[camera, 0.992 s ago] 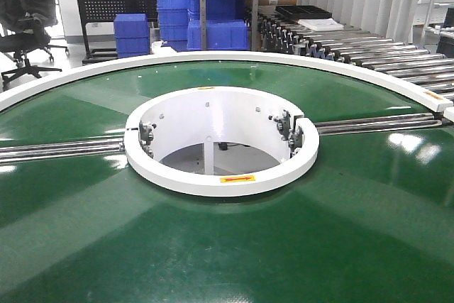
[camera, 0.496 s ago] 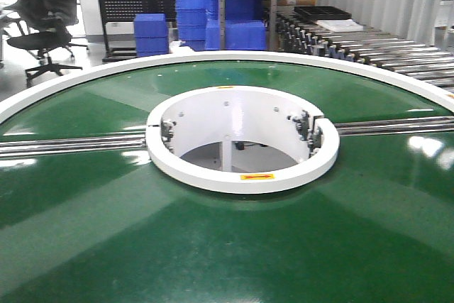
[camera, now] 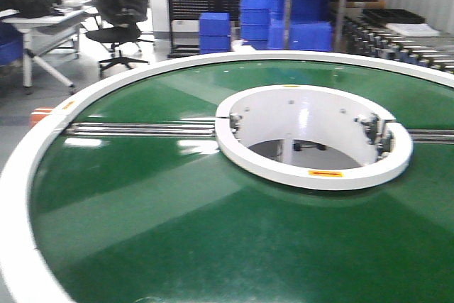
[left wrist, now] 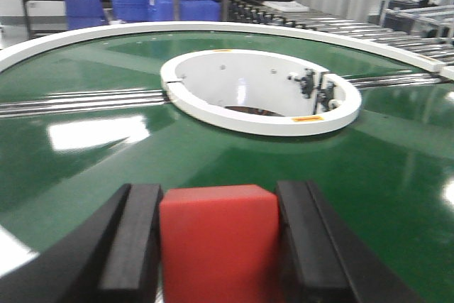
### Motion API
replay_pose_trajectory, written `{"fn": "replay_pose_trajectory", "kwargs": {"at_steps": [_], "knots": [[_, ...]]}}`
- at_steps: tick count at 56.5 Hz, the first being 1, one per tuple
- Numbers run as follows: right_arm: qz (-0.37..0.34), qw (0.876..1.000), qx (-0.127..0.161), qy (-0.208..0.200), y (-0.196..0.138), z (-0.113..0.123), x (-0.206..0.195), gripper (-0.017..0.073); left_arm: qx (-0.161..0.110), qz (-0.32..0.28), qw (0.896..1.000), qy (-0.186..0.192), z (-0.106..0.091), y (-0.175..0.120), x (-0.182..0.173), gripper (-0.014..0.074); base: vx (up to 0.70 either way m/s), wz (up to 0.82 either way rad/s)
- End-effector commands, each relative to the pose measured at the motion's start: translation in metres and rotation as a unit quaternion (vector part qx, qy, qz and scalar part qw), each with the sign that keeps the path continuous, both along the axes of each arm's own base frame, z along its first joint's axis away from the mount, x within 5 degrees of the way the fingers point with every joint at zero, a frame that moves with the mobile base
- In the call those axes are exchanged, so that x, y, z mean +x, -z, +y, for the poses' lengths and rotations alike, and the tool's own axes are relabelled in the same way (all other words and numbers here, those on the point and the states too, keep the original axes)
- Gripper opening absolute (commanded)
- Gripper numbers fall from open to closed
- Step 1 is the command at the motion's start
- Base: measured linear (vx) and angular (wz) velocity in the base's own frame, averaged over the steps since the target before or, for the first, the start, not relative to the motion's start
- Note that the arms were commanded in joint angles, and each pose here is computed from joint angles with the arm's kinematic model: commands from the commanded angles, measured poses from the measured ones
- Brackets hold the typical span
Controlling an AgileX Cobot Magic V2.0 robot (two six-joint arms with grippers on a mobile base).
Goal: Pick red and yellow blocks into blue bin
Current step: 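Turn the base away from the conveyor toward the bin shelves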
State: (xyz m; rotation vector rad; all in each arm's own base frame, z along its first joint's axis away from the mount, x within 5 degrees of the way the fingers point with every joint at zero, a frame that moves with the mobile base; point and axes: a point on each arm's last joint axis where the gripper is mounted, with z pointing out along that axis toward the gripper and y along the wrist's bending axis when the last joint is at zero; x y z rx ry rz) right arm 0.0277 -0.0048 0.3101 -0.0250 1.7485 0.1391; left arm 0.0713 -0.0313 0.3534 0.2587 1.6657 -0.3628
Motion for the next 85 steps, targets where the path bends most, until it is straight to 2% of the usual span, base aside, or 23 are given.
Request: {"fn": "replay_pose_trajectory", "kwargs": {"at_steps": [1, 50, 85], "knots": [[-0.054, 0.999, -0.006, -0.004, -0.0156, 0.0003, 0.0000, -0.0010, -0.028, -0.044, 0.999, -0.007, 0.0012, -0.0154, 0.0003, -0.0001, -0.12, 0.45], [-0.049, 0.999, -0.007, -0.003, -0.0147, 0.0001, 0.0000, -0.0010, -0.028, -0.044, 0.999, -0.007, 0.0012, -0.0154, 0.0003, -0.0001, -0.11, 0.44], [-0.049, 0.999, -0.007, -0.003, -0.0147, 0.0001, 0.0000, -0.0010, -0.028, -0.044, 0.999, -0.007, 0.0012, -0.0154, 0.0003, 0.0001, -0.07, 0.27]]}}
